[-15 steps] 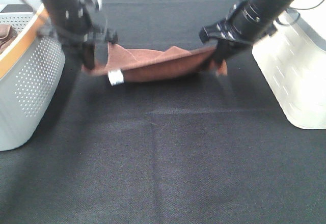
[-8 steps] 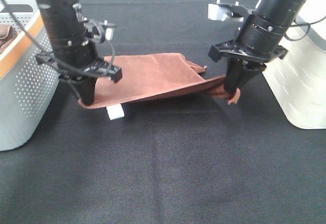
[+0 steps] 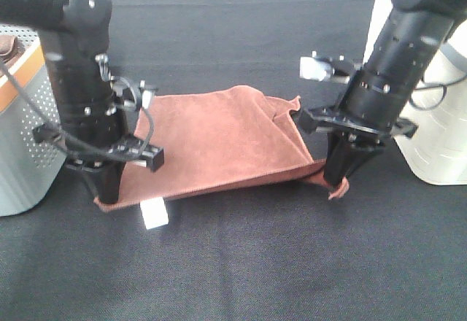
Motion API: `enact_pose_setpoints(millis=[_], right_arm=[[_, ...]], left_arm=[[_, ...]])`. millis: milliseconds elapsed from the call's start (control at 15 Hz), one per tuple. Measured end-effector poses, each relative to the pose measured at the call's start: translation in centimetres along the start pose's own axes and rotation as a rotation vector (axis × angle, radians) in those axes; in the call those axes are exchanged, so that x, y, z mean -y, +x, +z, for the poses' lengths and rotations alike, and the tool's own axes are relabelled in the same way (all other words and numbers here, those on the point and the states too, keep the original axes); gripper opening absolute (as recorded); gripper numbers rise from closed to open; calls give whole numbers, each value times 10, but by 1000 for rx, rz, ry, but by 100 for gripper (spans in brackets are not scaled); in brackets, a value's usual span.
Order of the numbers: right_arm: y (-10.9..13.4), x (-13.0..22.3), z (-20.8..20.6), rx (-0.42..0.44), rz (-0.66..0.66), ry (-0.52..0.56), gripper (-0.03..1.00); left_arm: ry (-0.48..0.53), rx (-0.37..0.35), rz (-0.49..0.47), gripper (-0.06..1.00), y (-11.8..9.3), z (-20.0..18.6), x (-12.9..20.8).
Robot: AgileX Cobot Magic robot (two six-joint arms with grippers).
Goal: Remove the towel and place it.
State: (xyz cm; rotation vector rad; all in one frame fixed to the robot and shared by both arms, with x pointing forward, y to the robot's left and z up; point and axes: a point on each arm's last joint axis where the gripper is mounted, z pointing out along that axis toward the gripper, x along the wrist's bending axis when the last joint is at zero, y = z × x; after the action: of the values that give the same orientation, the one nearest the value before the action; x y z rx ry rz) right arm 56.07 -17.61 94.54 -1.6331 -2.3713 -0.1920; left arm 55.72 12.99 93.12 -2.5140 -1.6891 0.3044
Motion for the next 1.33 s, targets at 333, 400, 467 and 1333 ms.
enact_pose_setpoints(millis=[333, 400, 467, 1333], right_arm=[[-3, 9, 13, 3, 16, 25, 9], [-4, 10, 13, 6, 15, 27, 11], [-4, 10, 13, 9, 15, 27, 17], [0, 18, -3, 0, 8, 40, 74]], left_arm=[[61, -10, -19, 0, 3, 15, 11], [64, -17, -16, 0, 3, 16, 12], [68, -25, -13, 0, 4, 16, 12], [24, -36, 52, 81, 4, -4, 19]])
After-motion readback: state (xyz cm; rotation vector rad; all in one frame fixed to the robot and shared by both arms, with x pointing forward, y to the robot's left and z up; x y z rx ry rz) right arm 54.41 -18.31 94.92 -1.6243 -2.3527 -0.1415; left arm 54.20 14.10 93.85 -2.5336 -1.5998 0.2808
